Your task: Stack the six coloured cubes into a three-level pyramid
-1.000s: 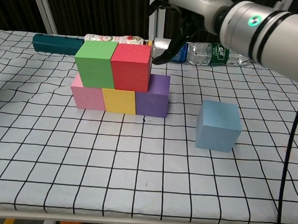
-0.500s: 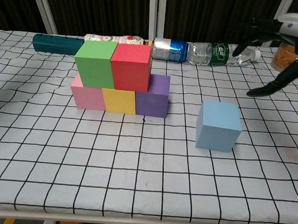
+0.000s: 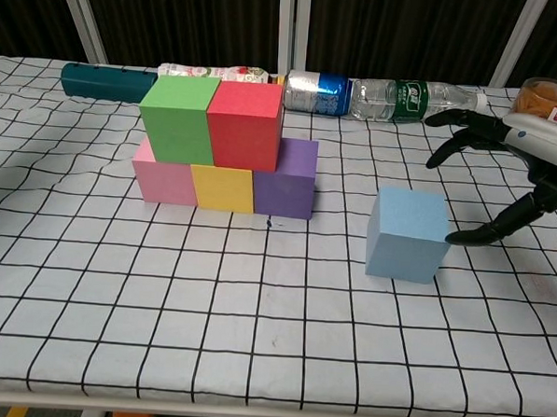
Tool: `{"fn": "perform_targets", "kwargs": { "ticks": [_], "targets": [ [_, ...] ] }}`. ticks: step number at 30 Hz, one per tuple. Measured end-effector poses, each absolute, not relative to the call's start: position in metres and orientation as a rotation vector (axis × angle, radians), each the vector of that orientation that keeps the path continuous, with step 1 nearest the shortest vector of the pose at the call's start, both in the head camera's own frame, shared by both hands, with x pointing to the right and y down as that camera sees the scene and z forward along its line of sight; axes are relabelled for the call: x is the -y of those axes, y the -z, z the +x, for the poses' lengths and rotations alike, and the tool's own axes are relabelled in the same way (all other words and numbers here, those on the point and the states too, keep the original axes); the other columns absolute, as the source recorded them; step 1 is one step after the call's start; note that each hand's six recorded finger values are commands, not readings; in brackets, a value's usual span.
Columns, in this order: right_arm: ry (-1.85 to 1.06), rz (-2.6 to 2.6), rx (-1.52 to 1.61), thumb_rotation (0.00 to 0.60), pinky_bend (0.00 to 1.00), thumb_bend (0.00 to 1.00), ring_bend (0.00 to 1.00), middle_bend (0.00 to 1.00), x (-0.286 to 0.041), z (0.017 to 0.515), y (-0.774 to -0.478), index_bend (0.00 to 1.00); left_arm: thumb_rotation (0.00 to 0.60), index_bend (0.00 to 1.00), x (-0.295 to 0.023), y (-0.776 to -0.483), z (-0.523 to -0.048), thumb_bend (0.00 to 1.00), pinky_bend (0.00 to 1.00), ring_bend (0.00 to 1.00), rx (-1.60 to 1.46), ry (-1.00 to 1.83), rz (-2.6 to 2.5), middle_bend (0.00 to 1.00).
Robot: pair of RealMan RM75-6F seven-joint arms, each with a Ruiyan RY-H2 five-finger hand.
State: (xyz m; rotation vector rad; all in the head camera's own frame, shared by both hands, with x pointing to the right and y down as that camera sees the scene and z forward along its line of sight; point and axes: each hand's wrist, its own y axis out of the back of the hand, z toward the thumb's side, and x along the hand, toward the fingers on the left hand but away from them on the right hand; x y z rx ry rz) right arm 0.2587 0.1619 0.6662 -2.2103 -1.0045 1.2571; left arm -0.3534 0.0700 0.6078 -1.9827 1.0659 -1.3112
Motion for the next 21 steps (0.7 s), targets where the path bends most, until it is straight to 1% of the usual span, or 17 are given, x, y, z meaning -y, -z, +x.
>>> {"fn": "perform_targets", "kwargs": {
  "ticks": [9,14,17,19,21],
  "targets": [
    [-1.252,-2.241,0.984,0.600,0.00,0.00,0.00,0.25,-0.173,0.245,-0.687,0.10,0.600,0.13,-0.070,-0.606,-0.358,0.11,0.06,0.06,-1.080,1.312,-1.978,0.13],
    [-1.240,-2.244,0.996,0.600,0.00,0.01,0.00,0.25,-0.175,0.244,-0.690,0.12,0.600,0.13,-0.070,-0.605,-0.360,0.11,0.06,0.06,-1.088,1.313,-1.976,0.13],
    [-1.225,-2.242,1.014,0.600,0.00,0.08,0.01,0.29,-0.173,0.243,-0.690,0.17,0.600,0.13,-0.069,-0.605,-0.360,0.11,0.06,0.06,-1.092,1.309,-1.976,0.13],
    [-1.222,-2.245,1.017,0.600,0.00,0.16,0.04,0.34,-0.173,0.242,-0.691,0.22,0.600,0.13,-0.069,-0.605,-0.360,0.11,0.06,0.06,-1.092,1.308,-1.978,0.13],
    [-1.216,-2.250,1.020,0.600,0.00,0.20,0.06,0.37,-0.173,0.242,-0.690,0.25,0.600,0.13,-0.069,-0.605,-0.360,0.11,0.06,0.06,-1.092,1.308,-1.979,0.13]
  ]
}}
